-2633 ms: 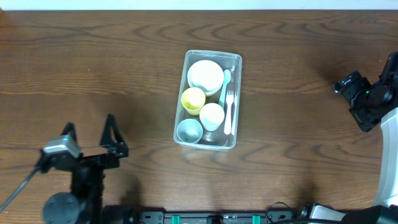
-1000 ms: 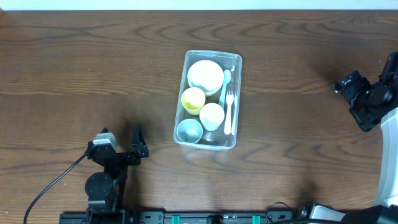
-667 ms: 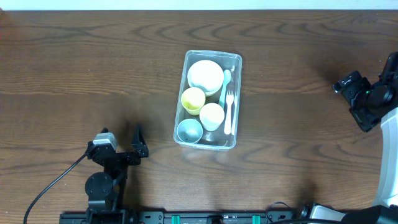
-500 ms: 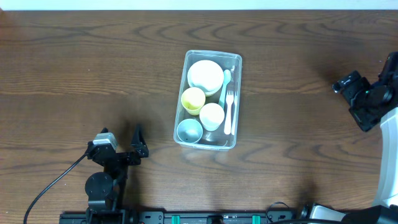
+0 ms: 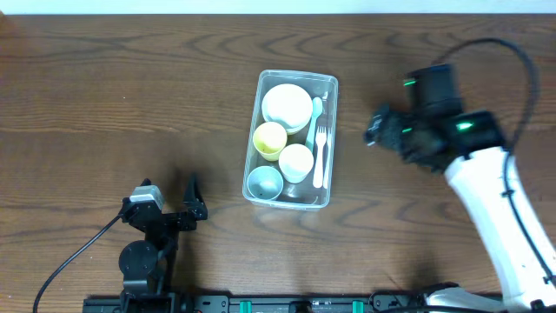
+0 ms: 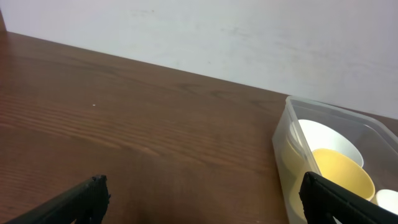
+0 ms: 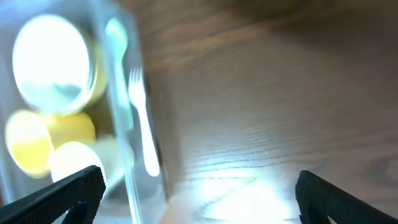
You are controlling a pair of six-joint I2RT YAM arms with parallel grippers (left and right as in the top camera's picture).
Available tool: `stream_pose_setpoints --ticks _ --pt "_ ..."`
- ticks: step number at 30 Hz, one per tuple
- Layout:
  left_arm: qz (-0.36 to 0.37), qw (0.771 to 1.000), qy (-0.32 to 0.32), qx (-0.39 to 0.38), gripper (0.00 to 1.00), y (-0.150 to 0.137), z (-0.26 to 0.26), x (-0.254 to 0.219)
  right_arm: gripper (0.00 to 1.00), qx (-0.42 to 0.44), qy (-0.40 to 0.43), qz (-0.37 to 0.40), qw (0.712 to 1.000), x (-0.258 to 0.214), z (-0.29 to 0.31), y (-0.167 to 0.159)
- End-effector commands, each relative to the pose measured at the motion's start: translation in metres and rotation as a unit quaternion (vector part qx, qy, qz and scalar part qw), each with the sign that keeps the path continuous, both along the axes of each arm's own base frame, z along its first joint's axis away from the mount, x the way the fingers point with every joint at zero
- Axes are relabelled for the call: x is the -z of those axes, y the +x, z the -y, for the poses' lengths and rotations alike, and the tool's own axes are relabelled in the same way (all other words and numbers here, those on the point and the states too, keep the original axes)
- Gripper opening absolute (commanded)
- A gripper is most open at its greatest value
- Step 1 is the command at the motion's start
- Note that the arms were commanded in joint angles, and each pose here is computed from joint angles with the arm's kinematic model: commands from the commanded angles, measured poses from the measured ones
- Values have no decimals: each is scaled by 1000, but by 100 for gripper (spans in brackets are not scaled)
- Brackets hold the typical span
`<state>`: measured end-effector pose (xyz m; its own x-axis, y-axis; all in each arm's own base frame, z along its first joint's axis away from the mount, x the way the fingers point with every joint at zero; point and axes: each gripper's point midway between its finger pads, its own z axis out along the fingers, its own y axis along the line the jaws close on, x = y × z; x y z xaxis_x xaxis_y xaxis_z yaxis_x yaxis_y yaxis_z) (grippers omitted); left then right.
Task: Pack container
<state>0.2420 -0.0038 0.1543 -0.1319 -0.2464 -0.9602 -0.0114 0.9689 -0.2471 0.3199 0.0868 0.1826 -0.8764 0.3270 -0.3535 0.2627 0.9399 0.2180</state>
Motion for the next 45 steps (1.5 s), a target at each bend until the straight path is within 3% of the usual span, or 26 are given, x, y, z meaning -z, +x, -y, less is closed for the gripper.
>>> stream_pose_setpoints --ticks 1,6,13,21,24,35,45 --pt "-18 1000 8 2 98 1 0 17 99 -36 -141 80 986 -29 6 0" --pt "-18 1000 8 2 98 1 0 17 99 -32 -198 203 958 -90 8 -3" --pt "-18 1000 8 2 98 1 0 17 99 -40 -102 351 930 -174 22 -10" --pt "-18 1000 8 2 98 1 0 17 99 -98 -88 557 820 -236 31 -34" --pt "-18 1000 8 2 98 1 0 17 99 -77 -89 604 788 -228 41 -49" --pt "-18 1000 8 2 98 1 0 17 99 -79 -73 683 722 -144 43 -88" --pt "-18 1000 8 2 98 1 0 17 99 -87 -62 696 711 -85 39 -95"
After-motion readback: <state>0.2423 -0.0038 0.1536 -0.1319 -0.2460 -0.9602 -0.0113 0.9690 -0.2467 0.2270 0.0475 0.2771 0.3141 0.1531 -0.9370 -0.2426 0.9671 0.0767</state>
